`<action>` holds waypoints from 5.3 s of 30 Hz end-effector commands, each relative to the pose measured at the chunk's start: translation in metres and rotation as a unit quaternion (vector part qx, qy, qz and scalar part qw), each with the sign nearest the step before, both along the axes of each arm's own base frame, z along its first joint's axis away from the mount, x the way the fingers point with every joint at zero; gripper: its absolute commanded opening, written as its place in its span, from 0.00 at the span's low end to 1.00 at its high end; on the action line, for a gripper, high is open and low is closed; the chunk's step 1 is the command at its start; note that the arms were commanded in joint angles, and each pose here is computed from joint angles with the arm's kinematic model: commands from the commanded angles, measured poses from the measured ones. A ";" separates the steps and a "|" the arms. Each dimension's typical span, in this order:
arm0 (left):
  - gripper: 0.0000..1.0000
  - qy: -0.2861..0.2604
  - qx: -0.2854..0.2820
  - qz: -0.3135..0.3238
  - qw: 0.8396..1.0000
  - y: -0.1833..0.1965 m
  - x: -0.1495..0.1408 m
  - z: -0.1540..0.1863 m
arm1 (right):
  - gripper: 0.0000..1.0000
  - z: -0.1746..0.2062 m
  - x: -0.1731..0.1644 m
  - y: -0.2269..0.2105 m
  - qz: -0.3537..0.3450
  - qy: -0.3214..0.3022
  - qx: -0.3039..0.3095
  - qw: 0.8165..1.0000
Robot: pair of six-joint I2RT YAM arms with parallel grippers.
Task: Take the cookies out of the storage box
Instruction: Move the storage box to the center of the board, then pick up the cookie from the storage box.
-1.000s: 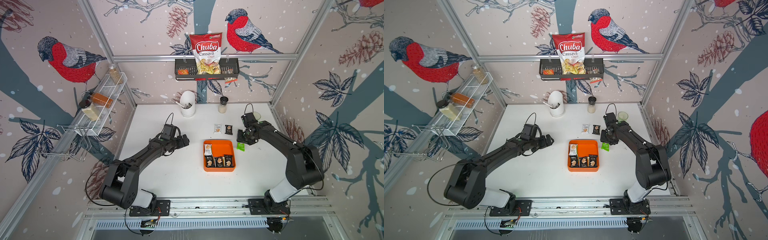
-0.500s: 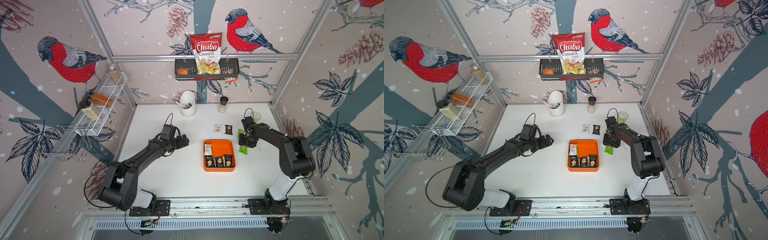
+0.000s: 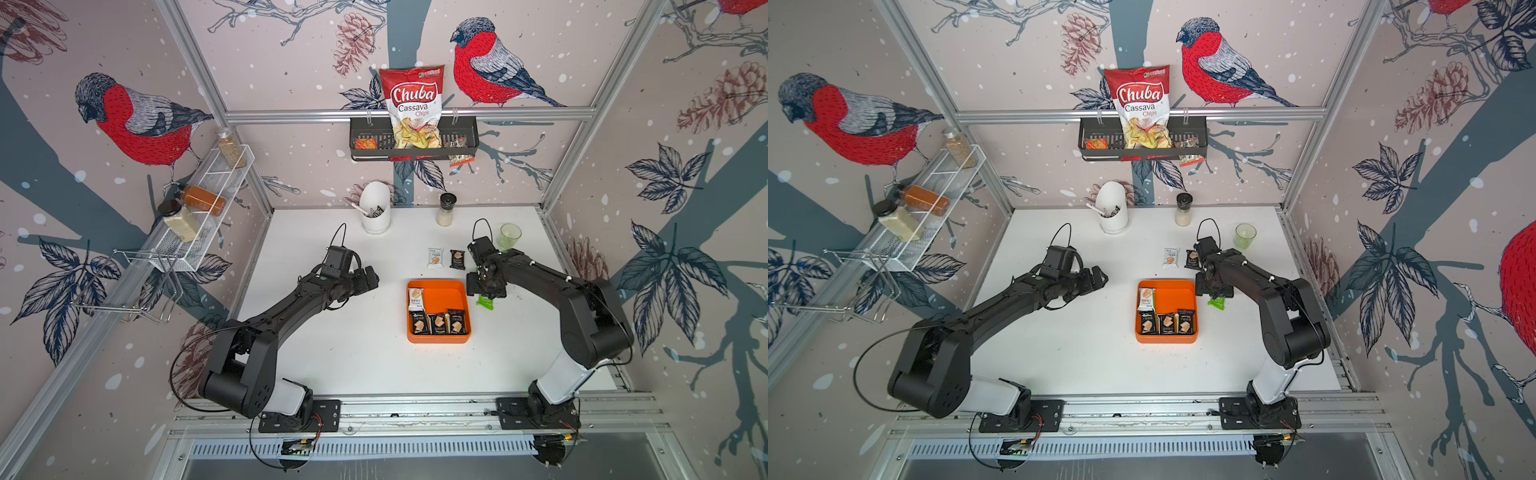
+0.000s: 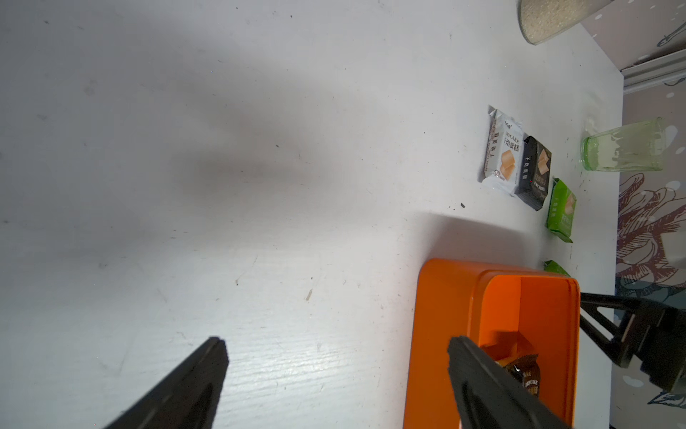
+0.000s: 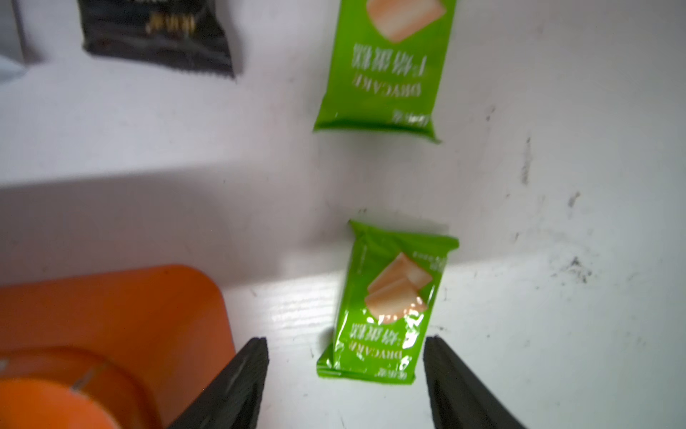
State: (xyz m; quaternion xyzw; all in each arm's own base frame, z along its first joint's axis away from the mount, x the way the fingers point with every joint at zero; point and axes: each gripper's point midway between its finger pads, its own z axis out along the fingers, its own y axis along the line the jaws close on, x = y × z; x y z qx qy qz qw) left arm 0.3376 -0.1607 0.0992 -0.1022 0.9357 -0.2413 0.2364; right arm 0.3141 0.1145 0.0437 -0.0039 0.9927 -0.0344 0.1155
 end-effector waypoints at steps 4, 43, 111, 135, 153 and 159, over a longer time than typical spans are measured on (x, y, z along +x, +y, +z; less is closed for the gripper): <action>0.97 -0.003 0.001 -0.017 1.000 -0.002 -0.002 0.002 | 0.72 -0.012 -0.046 0.015 0.014 0.041 -0.019 0.999; 0.61 0.007 0.034 -0.036 0.999 -0.058 -0.033 0.049 | 0.71 0.080 0.045 0.067 -0.014 -0.095 0.192 0.977; 0.82 0.086 0.276 -0.026 0.957 -0.116 -0.027 -0.045 | 0.66 0.063 0.044 0.002 -0.033 -0.119 0.272 0.954; 0.58 0.084 0.252 -0.038 0.963 -0.112 -0.025 -0.063 | 0.66 0.070 0.041 -0.009 -0.041 -0.133 0.259 0.956; 0.38 0.068 0.233 -0.046 0.969 -0.114 -0.027 -0.038 | 0.65 0.078 0.037 -0.005 -0.043 -0.136 0.265 0.954; 0.38 0.053 0.219 -0.060 0.973 -0.122 -0.034 -0.023 | 0.65 0.072 0.022 0.015 -0.024 -0.122 0.252 0.960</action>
